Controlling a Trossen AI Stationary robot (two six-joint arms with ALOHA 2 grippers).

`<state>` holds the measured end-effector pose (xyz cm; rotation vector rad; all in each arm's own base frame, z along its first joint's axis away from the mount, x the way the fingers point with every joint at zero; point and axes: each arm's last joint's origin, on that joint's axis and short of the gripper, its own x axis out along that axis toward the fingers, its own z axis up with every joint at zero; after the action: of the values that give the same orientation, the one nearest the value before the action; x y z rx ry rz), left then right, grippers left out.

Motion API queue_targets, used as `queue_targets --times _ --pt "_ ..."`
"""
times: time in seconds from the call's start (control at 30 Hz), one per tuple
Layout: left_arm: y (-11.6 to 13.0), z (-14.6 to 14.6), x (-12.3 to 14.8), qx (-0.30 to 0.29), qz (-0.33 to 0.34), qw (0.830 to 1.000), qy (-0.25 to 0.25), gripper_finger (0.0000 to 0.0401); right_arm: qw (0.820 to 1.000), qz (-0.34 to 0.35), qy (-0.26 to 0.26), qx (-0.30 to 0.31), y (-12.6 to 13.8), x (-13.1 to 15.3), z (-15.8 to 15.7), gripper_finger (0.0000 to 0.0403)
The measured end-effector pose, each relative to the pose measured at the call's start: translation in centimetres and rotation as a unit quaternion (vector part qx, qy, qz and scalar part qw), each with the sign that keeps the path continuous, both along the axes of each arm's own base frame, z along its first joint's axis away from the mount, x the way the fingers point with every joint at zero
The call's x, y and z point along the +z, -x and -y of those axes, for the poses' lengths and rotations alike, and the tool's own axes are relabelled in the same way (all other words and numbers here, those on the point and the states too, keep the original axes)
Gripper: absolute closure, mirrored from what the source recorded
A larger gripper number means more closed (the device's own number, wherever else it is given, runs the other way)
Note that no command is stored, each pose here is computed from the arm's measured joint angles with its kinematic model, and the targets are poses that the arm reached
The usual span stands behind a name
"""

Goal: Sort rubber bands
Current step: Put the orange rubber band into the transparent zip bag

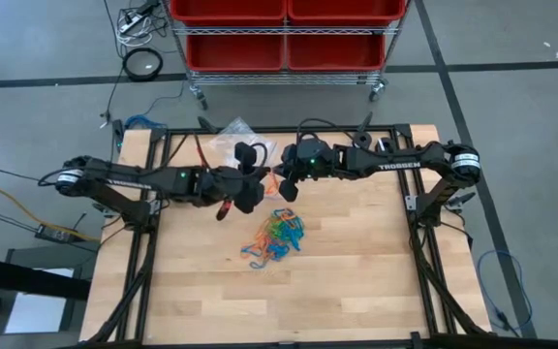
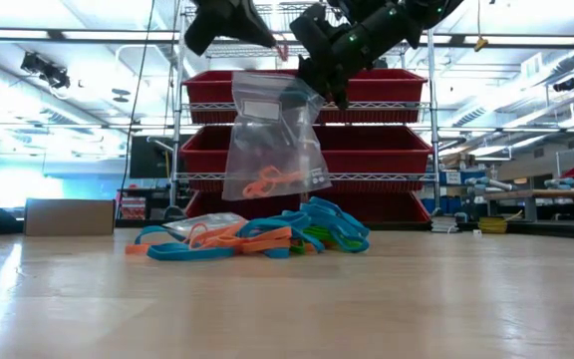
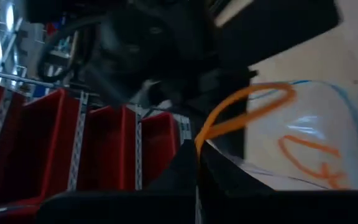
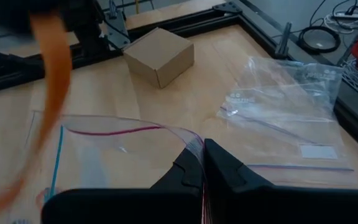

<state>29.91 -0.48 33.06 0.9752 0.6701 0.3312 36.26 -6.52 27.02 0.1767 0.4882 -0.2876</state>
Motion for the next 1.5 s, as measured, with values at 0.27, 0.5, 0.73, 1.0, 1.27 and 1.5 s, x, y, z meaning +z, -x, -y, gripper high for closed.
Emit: queue_targets --times 0.27,0.5,0.73,1.0,1.27,1.5 --pt "0.6 0.0 -0.9 -0.015 -0.068 0.998 0.003 0.0394 1.000 0.003 -0.003 -0.002 0.0 0.0 0.0 0.0403" --pt "0.6 0.0 -1.8 -0.010 -0.107 0.994 0.002 0.0393 1.000 0.013 -0.003 0.000 -0.1 0.2 0.0 0.0403" --pt "0.2 0.1 -2.3 -0.023 -0.116 0.993 0.007 0.0352 1.000 0.016 -0.004 0.000 -0.1 0.3 0.1 0.0403" --pt "-0.4 0.3 -1.6 -0.024 -0.063 0.998 0.013 0.0247 1.000 0.018 -0.013 0.005 -0.1 0.3 0.2 0.0403" --pt "0.2 0.6 -1.6 -0.011 -0.051 0.996 0.068 0.0200 1.000 0.016 -0.014 0.006 -0.1 0.2 0.2 0.0403" --pt "2.4 0.7 -1.9 0.010 -0.076 0.976 0.202 0.0199 1.000 0.013 -0.012 -0.002 0.0 0.2 0.6 0.0403"
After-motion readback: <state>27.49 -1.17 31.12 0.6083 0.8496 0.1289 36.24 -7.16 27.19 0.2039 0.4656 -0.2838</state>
